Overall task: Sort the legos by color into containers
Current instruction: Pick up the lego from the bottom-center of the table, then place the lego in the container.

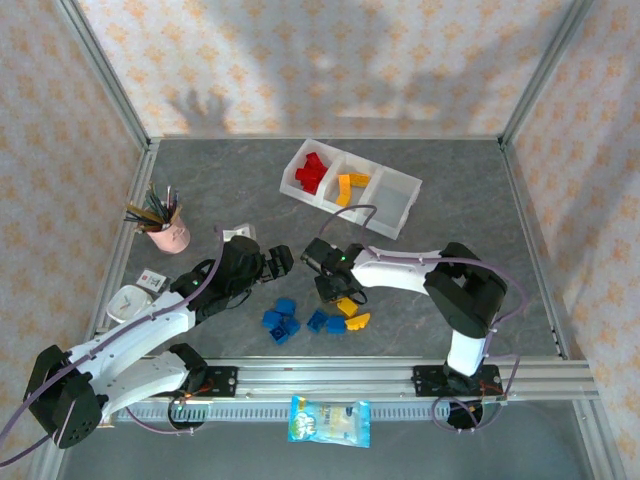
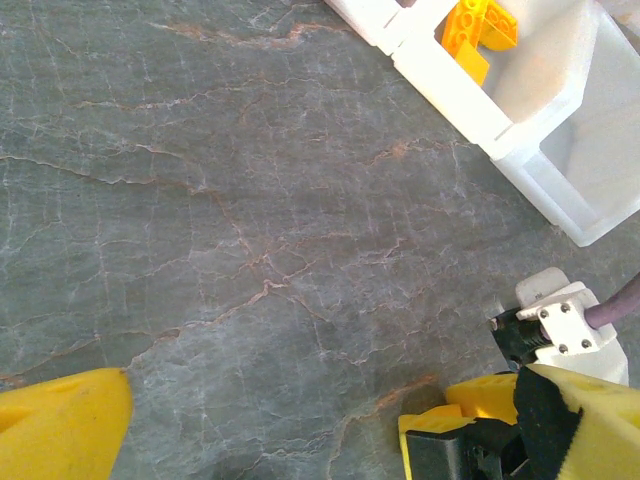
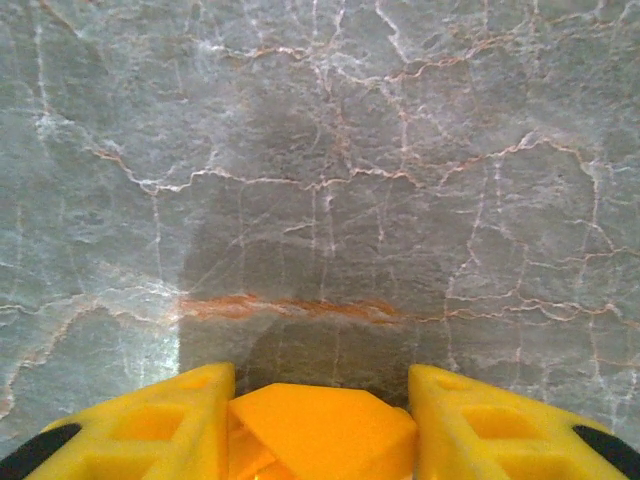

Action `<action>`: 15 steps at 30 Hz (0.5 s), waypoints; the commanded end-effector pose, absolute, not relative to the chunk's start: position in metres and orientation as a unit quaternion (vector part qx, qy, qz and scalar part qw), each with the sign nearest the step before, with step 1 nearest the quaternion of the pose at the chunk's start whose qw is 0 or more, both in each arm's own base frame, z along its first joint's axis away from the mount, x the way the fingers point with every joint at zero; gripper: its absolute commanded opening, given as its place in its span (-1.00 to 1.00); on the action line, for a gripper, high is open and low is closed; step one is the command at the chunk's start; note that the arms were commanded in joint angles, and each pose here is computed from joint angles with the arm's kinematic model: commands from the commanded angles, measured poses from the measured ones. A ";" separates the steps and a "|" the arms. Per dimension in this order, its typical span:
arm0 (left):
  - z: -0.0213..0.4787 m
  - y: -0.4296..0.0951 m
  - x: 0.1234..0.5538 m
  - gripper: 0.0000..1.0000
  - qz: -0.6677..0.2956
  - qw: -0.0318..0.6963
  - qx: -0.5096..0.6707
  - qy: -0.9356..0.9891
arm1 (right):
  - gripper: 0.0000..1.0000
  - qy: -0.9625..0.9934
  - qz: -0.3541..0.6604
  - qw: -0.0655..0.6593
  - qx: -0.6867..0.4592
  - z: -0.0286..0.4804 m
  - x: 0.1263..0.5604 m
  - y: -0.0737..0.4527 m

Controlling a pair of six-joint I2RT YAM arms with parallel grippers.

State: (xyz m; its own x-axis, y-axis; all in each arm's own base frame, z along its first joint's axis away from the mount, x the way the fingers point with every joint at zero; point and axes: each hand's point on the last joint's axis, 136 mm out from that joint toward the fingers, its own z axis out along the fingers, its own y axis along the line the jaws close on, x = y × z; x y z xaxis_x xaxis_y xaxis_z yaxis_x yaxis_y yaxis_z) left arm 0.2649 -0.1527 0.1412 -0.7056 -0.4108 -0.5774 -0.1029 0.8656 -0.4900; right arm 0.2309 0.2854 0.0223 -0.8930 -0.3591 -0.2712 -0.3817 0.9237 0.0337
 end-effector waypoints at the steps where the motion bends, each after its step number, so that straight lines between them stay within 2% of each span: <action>1: 0.138 -0.148 0.262 0.99 -0.206 0.358 -0.148 0.899 | -0.13 0.973 0.048 0.146 -0.174 0.036 0.241 0.290; 9: 0.146 -0.148 0.266 0.98 -0.209 0.367 -0.146 0.895 | -0.16 0.970 0.084 0.170 -0.150 0.067 0.271 0.294; 15: 0.163 -0.157 0.282 0.98 -0.220 0.383 -0.137 0.887 | -0.16 0.962 0.093 0.228 -0.115 0.106 0.341 0.293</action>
State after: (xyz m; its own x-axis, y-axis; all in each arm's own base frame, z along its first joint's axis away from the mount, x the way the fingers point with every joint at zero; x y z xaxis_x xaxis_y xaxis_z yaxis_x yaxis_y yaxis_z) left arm 0.2676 -0.1528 0.1427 -0.7023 -0.4086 -0.5830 -0.1021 0.8682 -0.4855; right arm 0.3086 0.2952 0.0848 -0.8931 -0.2048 -0.4005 -0.2782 0.9511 0.1340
